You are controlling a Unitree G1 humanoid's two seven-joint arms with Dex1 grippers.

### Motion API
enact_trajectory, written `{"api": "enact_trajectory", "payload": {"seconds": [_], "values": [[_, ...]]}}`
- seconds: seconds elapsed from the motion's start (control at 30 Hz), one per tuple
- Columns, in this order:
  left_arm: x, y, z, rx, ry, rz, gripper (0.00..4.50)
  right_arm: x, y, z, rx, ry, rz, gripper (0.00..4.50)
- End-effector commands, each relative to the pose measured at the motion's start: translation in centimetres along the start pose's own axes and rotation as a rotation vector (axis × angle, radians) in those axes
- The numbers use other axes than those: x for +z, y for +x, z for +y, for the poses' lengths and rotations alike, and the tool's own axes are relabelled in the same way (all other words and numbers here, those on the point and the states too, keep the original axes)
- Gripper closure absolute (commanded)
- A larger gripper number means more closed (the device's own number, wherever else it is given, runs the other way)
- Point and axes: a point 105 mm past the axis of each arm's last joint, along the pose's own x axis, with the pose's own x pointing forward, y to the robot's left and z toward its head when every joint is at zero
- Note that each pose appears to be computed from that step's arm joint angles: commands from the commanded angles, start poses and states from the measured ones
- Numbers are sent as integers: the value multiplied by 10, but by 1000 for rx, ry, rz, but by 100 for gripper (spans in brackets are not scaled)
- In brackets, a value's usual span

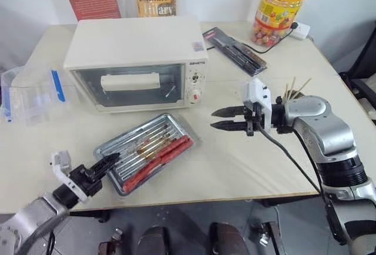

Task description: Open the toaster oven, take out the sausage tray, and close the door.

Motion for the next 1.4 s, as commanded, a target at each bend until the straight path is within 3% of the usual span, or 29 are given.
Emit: {"api": "enact_trajectory", "payload": {"seconds": [0.03, 0.23, 0.5, 0.77, 0.8, 1.03, 1.23, 1.4], "values": [[6, 9, -7, -49, 0, 93, 450, 20, -13, 4, -10, -55, -55, 190], [4, 42, -4, -67, -21, 274, 450, 10, -30, 15, 14, 16, -79, 3], [2, 73, 0, -63, 15, 427, 450, -11, -39, 20, 4, 31, 3, 3], [-5, 95, 9, -37, 44, 508, 450, -12, -39, 17, -46, 26, -1, 3], [-5, 97, 11, -26, 50, 515, 382, -12, -39, 16, -52, 23, 1, 0], [7, 101, 11, -15, 82, 519, 172, -13, -41, 14, -79, 15, 7, 0], [38, 75, -3, 26, 225, 508, 1, -17, -43, 17, -67, 20, 25, 0], [70, 52, -10, 73, 376, 443, 1, -22, -46, 15, -64, 22, 44, 0]]}}
